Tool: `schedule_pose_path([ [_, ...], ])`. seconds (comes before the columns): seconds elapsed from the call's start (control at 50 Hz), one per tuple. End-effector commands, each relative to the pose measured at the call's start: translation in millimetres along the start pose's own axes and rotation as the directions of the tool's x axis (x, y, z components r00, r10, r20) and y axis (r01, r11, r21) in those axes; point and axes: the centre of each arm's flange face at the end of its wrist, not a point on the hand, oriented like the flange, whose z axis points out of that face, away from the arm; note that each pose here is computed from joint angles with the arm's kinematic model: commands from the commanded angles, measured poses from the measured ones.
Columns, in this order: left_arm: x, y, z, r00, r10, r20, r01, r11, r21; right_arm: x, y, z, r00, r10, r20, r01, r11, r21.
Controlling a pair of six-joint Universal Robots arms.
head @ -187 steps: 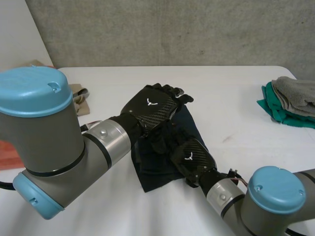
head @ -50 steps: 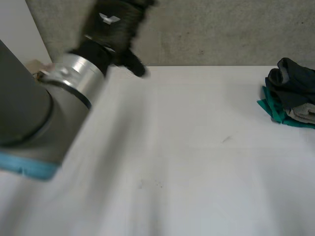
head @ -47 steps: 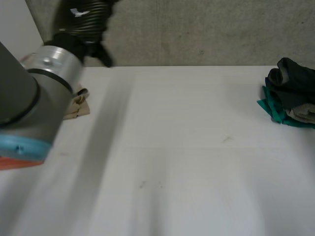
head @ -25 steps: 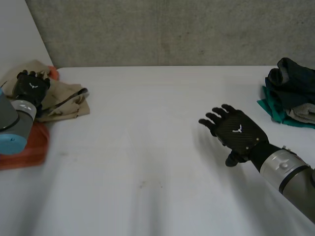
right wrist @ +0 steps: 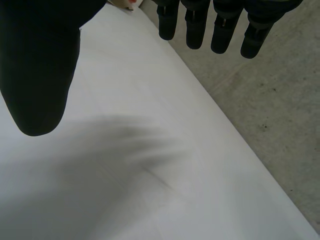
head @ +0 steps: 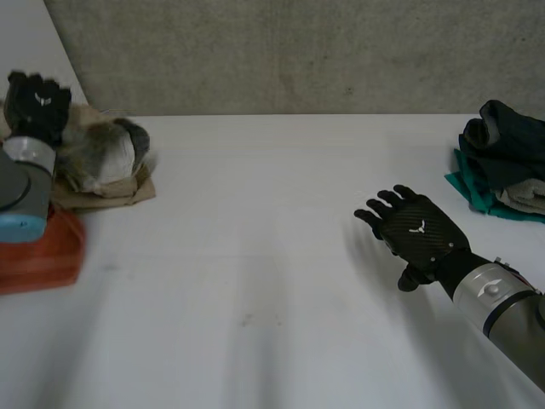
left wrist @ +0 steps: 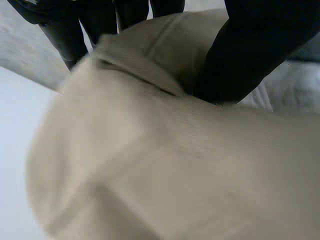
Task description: Fold the laundry.
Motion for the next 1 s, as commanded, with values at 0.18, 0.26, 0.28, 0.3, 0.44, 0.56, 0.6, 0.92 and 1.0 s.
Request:
schedule_pose_path([
  [0.18,50,-254,-130,0.698,-0.564,-0.442,0.668,0.736,0.115,43,-18,-2,0.961,0.032,-0.275,-0.039,0.999,-0.020],
  [0.26,109,-281,-180,0.612,-0.550,-0.568,0.692,0.721,0.048,49,-16,-4,0.950,0.057,-0.306,-0.068,0.997,-0.025],
  [0.28,121,-285,-189,0.597,-0.544,-0.590,0.693,0.720,0.038,51,-15,-4,0.948,0.060,-0.313,-0.072,0.997,-0.026],
  [0.3,131,-288,-197,0.584,-0.537,-0.609,0.692,0.722,0.027,53,-15,-4,0.946,0.064,-0.316,-0.077,0.997,-0.028],
  [0.44,177,-298,-247,0.501,-0.487,-0.715,0.677,0.735,-0.026,64,-9,-5,0.935,0.066,-0.348,-0.086,0.995,-0.042],
  [0.56,139,-319,-254,0.503,-0.494,-0.709,0.715,0.699,0.020,70,-10,-4,0.932,0.064,-0.357,-0.083,0.996,-0.037],
  [0.6,109,-320,-242,0.533,-0.516,-0.670,0.727,0.685,0.051,72,-13,-3,0.931,0.060,-0.360,-0.076,0.997,-0.030],
  [0.92,22,-183,-147,0.773,-0.535,-0.340,0.557,0.830,-0.038,12,-55,-15,0.994,0.088,-0.061,-0.088,0.996,-0.009],
  [1.0,47,-138,-130,0.811,-0.424,-0.403,0.428,0.900,-0.086,-10,-55,-5,0.996,0.088,0.000,-0.088,0.996,-0.014],
])
